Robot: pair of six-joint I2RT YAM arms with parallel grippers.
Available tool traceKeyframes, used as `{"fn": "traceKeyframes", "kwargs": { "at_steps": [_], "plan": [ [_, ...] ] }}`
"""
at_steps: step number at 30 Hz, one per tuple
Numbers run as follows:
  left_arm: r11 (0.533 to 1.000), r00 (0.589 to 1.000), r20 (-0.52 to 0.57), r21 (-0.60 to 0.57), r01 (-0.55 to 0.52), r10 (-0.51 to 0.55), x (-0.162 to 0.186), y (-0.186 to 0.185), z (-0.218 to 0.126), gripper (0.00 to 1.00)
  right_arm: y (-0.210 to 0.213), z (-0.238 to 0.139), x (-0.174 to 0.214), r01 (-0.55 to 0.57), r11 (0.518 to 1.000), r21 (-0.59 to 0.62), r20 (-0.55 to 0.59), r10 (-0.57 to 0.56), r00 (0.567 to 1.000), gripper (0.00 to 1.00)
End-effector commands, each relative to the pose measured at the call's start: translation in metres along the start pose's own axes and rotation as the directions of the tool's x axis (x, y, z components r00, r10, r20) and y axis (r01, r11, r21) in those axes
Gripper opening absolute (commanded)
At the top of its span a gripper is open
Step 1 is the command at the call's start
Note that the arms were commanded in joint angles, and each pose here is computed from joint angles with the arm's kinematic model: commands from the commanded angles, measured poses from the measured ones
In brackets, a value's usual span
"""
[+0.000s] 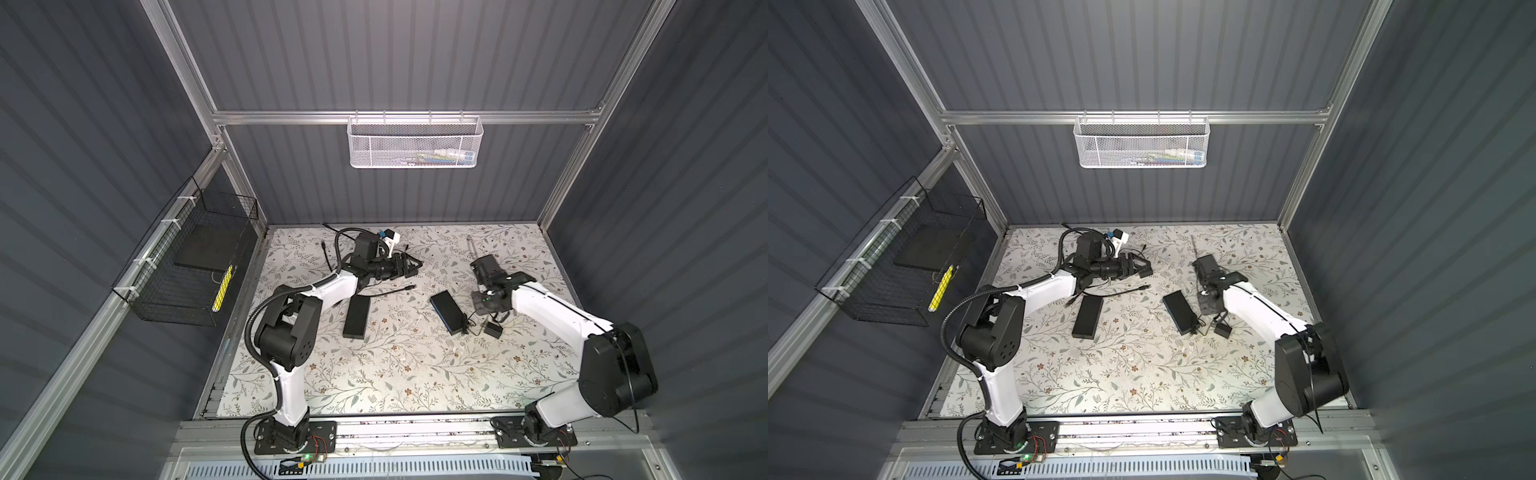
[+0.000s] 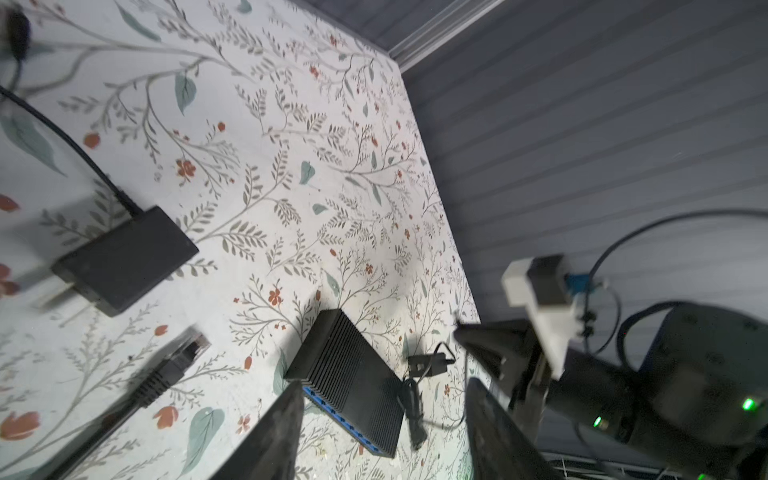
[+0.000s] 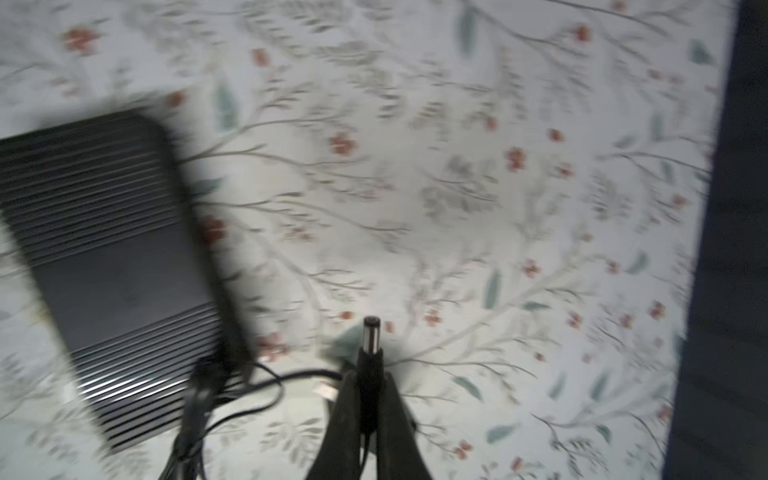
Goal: Insert the plug into the switch port
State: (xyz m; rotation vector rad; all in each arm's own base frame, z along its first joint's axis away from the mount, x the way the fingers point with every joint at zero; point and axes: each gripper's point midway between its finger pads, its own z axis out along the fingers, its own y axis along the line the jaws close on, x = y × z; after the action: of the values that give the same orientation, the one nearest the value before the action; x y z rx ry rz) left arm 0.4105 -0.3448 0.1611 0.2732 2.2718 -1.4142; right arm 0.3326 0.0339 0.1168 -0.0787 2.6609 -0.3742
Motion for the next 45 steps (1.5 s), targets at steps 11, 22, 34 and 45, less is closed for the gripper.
{"fn": "traceKeyframes", "kwargs": {
  "at_steps": [11, 22, 34, 45],
  "plan": [
    [0.999, 0.999, -0.039, -0.042, -0.029, 0.027, 0.012, 0.006, -0.001, 0.62, -0.078, -0.045, -0.038, -0.096, 0.987, 0.127, 0.148, 0.076, 0.986, 0.02],
    [0.996, 0.993, -0.103, -0.063, -0.061, 0.054, 0.023, 0.018, 0.017, 0.62, 0.064, 0.003, 0.027, 0.217, 0.971, -0.104, -0.010, -0.219, 0.976, 0.08],
    [0.991, 0.977, -0.176, -0.048, -0.127, 0.117, 0.024, 0.027, 0.039, 0.62, 0.125, -0.008, 0.070, -0.008, 0.942, -0.335, 0.038, 0.022, 0.999, 0.05],
    [0.987, 0.962, -0.235, -0.041, -0.155, 0.141, 0.035, 0.041, 0.066, 0.61, 0.142, 0.013, 0.110, -0.016, 0.926, -0.378, 0.015, 0.024, 1.000, 0.04]
  ]
}}
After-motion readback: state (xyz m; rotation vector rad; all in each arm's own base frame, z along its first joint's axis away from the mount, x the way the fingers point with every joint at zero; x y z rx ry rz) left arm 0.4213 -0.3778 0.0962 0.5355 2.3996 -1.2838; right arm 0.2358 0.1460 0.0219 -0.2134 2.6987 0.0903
